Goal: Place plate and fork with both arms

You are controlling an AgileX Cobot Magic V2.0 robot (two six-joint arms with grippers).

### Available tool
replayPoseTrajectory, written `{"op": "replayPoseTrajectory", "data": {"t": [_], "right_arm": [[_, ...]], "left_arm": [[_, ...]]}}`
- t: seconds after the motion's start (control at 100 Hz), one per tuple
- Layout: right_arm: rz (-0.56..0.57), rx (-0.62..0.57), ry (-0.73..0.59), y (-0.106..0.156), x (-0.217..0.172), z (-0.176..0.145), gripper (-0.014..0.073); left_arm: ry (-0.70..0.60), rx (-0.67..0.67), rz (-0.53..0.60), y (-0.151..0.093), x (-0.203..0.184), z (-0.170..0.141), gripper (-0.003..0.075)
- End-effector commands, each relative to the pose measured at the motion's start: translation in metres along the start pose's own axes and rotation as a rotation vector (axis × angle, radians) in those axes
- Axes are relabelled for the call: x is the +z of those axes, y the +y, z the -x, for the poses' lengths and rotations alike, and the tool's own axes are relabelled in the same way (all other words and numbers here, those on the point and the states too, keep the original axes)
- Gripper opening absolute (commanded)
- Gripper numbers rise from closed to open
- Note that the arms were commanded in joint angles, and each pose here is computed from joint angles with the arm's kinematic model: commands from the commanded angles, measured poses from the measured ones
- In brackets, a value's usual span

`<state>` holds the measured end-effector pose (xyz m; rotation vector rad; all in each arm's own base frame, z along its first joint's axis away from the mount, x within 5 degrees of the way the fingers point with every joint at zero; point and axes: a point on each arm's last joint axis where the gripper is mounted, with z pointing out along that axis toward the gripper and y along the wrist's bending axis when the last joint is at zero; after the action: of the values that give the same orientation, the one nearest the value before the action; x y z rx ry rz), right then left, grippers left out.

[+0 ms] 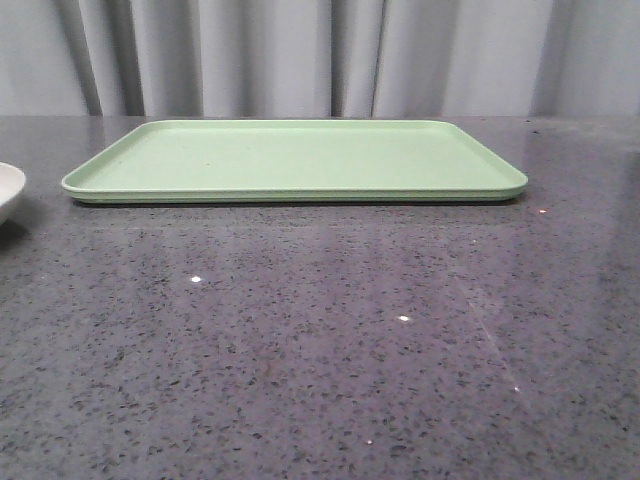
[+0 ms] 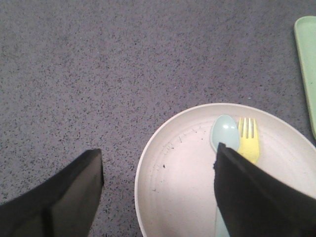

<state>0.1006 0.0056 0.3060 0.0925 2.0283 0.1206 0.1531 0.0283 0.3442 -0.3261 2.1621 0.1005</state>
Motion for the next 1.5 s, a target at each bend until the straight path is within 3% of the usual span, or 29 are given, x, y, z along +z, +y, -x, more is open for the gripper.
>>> {"op": "replayPoseTrajectory", "data": {"t": [0.0, 0.31, 0.52, 0.87, 1.22, 1.32, 1.49], "right_arm": [[0.011, -0.005, -0.101, 0.002, -0.004, 0.017, 0.0476], [0.011, -0.005, -0.101, 0.002, -0.004, 0.017, 0.0476], [0.011, -0.005, -0.096, 0.002, -0.004, 0.017, 0.0476], [0.009, -0.005, -0.09, 0.002, -0.004, 0.016, 0.0476], [0.009, -0.005, -0.088, 0.002, -0.004, 0.016, 0.0476], [0.008, -0.005, -0.085, 0.002, -0.004, 0.016, 0.0476], [0.008, -0.005, -0.083, 0.002, -0.004, 0.015, 0.0476]], "left_arm": [[-0.009, -0.013, -0.002, -0.003, 0.007, 0.02, 0.0458], [0.29, 0.08, 0.039, -0.008, 0.072, 0.026, 0.0458], [0.411, 0.068, 0.08, 0.001, 0.105, 0.02, 0.0458], [0.497, 0.079, 0.085, 0.004, 0.132, 0.01, 0.0458], [0.5, 0.08, 0.082, 0.004, 0.141, 0.008, 0.0456], [0.502, 0.08, 0.083, 0.004, 0.14, 0.008, 0.0402], [0.508, 0.08, 0.084, 0.004, 0.14, 0.007, 0.0238]]}}
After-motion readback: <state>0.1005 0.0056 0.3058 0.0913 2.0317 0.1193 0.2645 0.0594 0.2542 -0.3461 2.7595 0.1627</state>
